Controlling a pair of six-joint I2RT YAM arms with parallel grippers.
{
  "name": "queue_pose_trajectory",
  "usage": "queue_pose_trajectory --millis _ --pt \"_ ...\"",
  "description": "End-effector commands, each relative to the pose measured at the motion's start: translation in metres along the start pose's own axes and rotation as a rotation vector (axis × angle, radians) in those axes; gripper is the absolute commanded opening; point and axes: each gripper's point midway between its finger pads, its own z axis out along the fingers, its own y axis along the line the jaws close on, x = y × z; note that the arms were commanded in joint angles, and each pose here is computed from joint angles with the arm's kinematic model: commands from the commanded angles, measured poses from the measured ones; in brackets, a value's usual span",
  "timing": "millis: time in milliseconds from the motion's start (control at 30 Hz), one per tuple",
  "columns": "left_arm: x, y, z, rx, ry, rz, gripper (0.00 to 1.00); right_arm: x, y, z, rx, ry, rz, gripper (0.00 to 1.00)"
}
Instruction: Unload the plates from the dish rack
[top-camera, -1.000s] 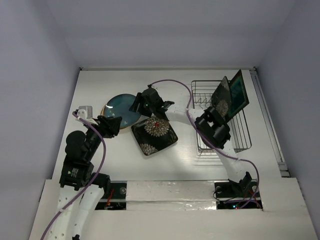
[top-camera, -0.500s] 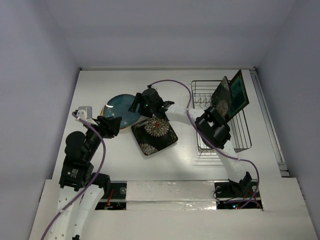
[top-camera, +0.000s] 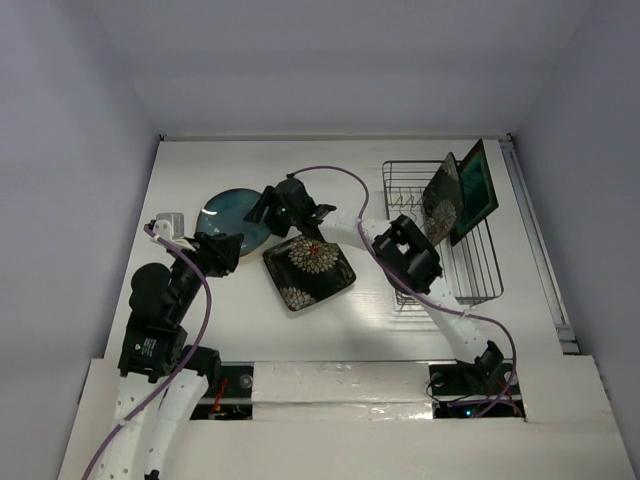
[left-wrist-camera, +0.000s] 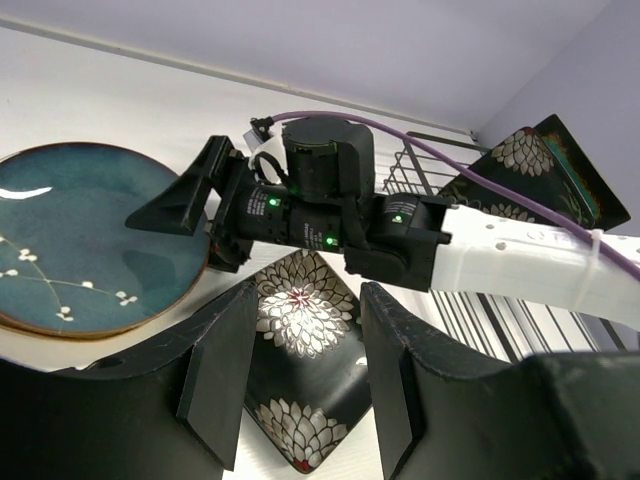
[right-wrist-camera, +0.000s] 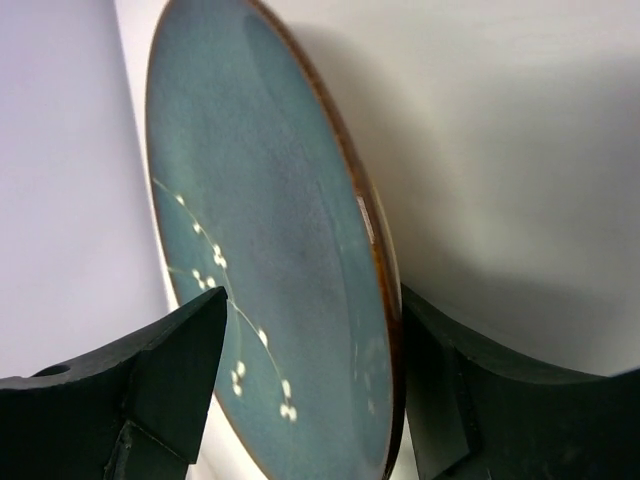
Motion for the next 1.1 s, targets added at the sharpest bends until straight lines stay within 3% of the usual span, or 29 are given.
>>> queue_pose_trajectory --millis 0,233,333,400,733,1067 --pt "-0.016 -0.012 -0.001 0.043 -0.049 0.005 0.42 -0.006 0.058 0.003 -0.176 -0.020 0.076 0.71" --pt "-0.015 -0.011 0.000 0.037 -0.043 0.004 0.42 -0.001 0.067 0.005 -0.270 0.005 0.221 0.77" --pt "-0.014 -0.009 0.001 0.031 -0.039 0.003 0.42 -0.001 0.097 -0.005 -0.434 0.044 0.281 0.81" --pt "-0.014 -0.009 0.001 0.030 -0.040 0.003 0.42 -0.002 0.112 -0.006 -0.458 0.069 0.257 0.92" --pt "-0.016 -0.010 -0.001 0.032 -0.051 0.005 0.42 -0.007 0.076 -0.022 -0.313 -0.015 0.118 0.99" --pt "-0.015 -0.011 0.000 0.038 -0.049 0.004 0.42 -0.039 0.064 -0.079 -0.206 -0.173 -0.059 1.00"
